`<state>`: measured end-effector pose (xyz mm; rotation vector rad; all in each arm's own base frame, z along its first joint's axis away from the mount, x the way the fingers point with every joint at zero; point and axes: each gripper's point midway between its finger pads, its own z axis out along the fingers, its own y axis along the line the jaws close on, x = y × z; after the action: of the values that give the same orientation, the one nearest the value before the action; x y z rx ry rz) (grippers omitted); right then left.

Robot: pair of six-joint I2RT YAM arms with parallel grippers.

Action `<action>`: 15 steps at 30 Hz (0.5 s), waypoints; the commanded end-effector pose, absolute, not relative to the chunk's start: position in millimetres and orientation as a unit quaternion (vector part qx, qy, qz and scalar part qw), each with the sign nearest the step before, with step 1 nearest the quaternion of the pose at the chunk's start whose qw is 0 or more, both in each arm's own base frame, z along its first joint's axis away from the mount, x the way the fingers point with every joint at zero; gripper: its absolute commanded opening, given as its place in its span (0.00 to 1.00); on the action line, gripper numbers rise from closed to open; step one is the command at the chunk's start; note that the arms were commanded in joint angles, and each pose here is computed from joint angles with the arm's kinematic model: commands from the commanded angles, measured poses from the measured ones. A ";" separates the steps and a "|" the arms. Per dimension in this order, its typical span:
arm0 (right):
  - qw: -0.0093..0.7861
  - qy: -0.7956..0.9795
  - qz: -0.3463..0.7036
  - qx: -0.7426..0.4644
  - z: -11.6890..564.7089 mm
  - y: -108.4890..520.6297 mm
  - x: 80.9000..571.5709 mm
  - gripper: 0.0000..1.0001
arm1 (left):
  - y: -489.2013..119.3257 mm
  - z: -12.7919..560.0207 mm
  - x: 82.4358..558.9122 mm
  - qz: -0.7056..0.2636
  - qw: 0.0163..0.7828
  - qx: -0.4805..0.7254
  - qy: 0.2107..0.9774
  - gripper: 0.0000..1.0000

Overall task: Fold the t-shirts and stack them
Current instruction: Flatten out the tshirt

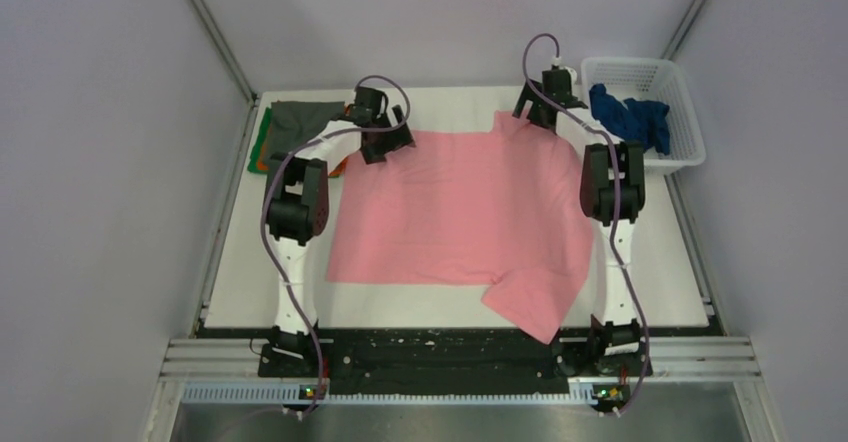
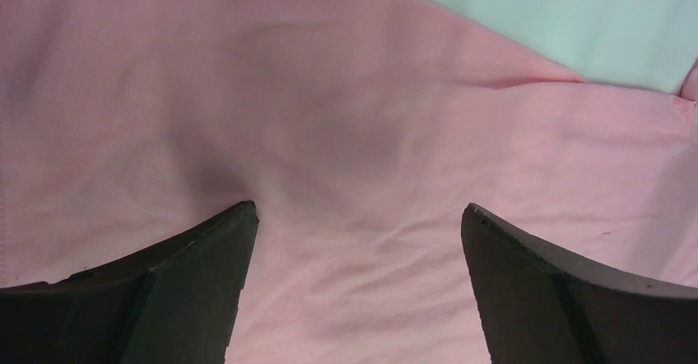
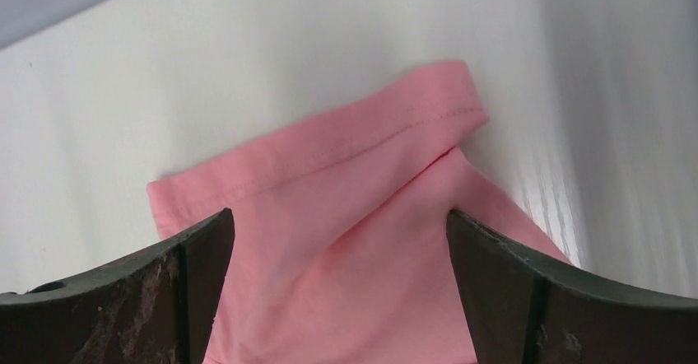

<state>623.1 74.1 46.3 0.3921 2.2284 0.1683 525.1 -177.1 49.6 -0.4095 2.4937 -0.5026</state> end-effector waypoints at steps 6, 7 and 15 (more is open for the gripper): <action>0.442 0.887 0.043 0.128 131.5 62.4 615.1 0.99 | -162.8 122.4 513.1 -0.196 0.314 -0.160 0.915 0.99; 0.448 0.884 0.038 0.128 145.9 61.6 603.1 0.99 | -160.2 133.7 505.1 -0.197 0.325 -0.163 0.910 0.99; 0.434 0.894 0.041 0.106 159.4 73.3 432.4 0.99 | -111.8 129.4 357.9 -0.115 0.292 -0.230 0.921 0.99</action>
<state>494.5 65.1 123.0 0.3032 2.3093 0.0725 422.1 -138.7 125.1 -0.4878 2.4472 -0.4331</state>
